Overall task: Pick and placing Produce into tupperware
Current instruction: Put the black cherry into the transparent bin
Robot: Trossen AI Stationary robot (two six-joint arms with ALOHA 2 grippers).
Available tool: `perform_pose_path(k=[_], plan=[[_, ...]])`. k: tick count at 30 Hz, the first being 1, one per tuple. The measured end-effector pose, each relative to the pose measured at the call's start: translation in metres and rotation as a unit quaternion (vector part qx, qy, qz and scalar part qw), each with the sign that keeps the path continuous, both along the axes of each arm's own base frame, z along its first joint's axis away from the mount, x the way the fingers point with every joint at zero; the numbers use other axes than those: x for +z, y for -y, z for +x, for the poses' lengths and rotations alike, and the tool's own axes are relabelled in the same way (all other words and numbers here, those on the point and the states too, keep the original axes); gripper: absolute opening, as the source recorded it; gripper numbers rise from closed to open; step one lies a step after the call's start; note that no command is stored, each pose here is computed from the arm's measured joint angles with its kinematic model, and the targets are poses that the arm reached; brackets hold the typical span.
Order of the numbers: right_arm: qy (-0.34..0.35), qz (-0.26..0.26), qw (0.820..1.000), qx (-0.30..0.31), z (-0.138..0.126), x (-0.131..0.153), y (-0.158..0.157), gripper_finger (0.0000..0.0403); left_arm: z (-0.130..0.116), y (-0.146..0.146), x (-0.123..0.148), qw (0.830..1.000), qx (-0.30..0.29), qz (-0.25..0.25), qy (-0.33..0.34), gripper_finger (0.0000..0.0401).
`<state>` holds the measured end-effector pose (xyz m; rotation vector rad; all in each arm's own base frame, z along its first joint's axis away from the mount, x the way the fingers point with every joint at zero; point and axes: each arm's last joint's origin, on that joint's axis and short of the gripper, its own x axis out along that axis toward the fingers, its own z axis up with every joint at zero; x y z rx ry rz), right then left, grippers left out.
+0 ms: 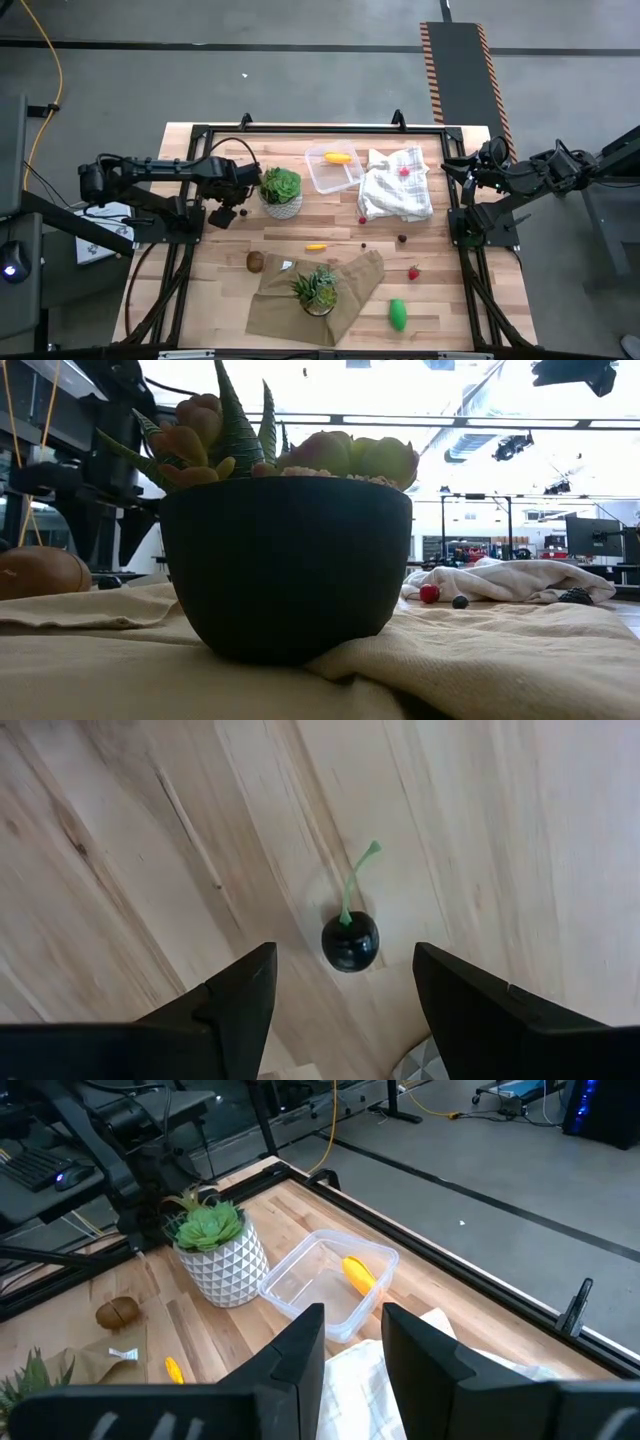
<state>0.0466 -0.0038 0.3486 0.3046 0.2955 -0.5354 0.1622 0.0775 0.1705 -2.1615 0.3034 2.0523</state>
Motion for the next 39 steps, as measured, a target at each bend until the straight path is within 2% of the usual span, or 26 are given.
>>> perform_pose_path(k=[19, 27, 39], plan=[[-0.002, -0.001, 1.0, 0.0, 0.0, 0.0, 0.0, 0.0094, 0.003, 0.0, -0.005, 1.0, -0.004, -0.011, -0.012, 0.0223], [-0.001, -0.002, 1.0, -0.003, 0.0, 0.0, 0.0, 0.0094, 0.004, 0.006, -0.02, 1.0, -0.008, -0.009, 0.019, 0.0223], [0.0, -0.004, 1.0, -0.006, 0.0, 0.0, 0.0, 0.0094, 0.001, 0.006, -0.02, 1.0, -0.007, -0.012, 0.003, 0.0223]])
